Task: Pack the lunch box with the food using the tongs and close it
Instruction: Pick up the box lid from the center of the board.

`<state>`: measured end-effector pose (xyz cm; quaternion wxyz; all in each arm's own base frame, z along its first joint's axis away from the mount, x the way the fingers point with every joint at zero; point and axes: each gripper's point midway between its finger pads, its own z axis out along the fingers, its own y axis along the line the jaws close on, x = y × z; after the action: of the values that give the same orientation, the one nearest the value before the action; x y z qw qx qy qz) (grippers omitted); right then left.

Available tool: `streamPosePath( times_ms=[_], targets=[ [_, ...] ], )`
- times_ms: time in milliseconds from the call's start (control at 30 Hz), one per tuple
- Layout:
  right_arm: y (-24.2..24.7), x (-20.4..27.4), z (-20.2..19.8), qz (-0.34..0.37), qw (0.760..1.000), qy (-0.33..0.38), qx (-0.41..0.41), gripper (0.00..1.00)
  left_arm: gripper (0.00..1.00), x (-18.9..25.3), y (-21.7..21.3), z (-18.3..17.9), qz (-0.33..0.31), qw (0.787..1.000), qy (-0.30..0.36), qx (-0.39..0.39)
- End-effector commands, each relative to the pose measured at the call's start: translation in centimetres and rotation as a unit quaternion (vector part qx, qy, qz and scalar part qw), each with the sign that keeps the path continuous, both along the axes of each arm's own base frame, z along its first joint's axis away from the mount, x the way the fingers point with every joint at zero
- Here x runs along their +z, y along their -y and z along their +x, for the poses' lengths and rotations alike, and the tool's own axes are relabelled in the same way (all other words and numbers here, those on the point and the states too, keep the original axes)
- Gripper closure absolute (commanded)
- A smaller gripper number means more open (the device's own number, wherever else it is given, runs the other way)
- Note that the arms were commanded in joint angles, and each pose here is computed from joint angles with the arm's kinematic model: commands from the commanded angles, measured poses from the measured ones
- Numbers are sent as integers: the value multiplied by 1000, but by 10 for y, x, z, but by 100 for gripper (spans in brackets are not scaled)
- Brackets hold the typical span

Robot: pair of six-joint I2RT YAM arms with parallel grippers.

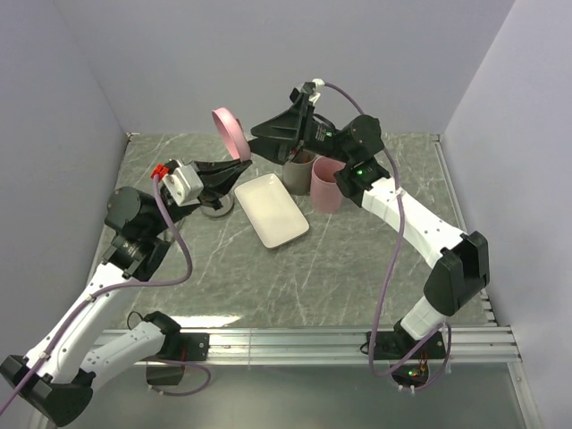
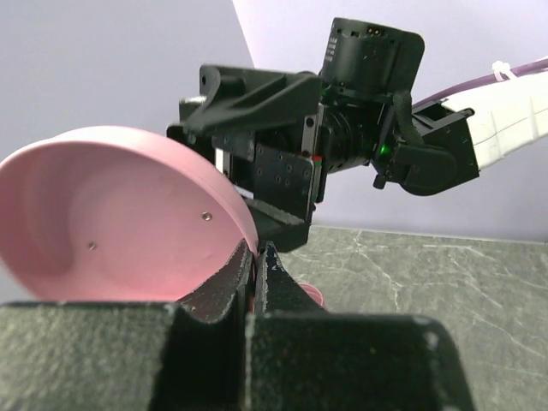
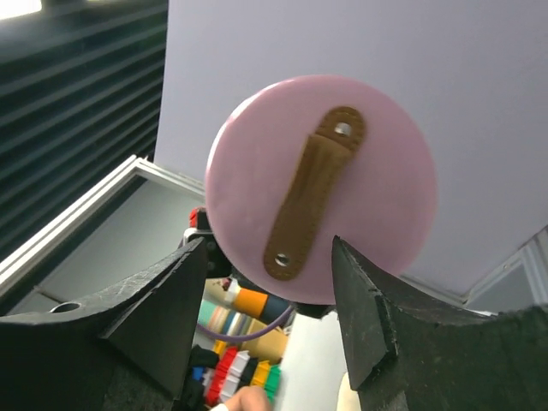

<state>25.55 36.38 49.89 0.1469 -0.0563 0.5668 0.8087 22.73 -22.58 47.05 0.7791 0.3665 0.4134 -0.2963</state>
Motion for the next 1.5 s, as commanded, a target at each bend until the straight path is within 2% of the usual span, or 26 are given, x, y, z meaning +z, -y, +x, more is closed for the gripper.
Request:
streamPosePath(
  times_ms=[0,267,533,633,833,900,933,1033,1167,1467],
  targets=[
    [-6,-3,-1,1,1000,-23,2,33,100,26,-4,-19,-3,999,52,-11],
    [-10,9,-17,20,1000,8,21,38,100,13,3,-24,25,997,61,-34],
    [-23,0,-11,-18,999,37,5,39,100,-2,14,-32,62,993,61,-75],
    [-27,-2,-12,-29,998,57,-1,43,100,-4,15,-32,67,993,58,-78],
    [-27,2,-19,-42,994,105,-10,62,100,-10,17,-32,75,992,54,-83],
    [-26,5,-23,-38,992,118,-9,73,100,-9,17,-33,76,992,57,-84],
    [-25,9,-26,-33,991,127,-6,86,100,-9,17,-33,76,992,55,-84],
    [-23,12,-30,-36,989,144,-6,100,100,-8,16,-32,72,993,51,-81],
    [-18,12,-26,-48,985,167,-22,100,100,-5,15,-31,62,994,41,-77],
    [10,15,8,-47,986,147,-70,100,100,4,12,-27,18,997,-1,-76]
  ],
)
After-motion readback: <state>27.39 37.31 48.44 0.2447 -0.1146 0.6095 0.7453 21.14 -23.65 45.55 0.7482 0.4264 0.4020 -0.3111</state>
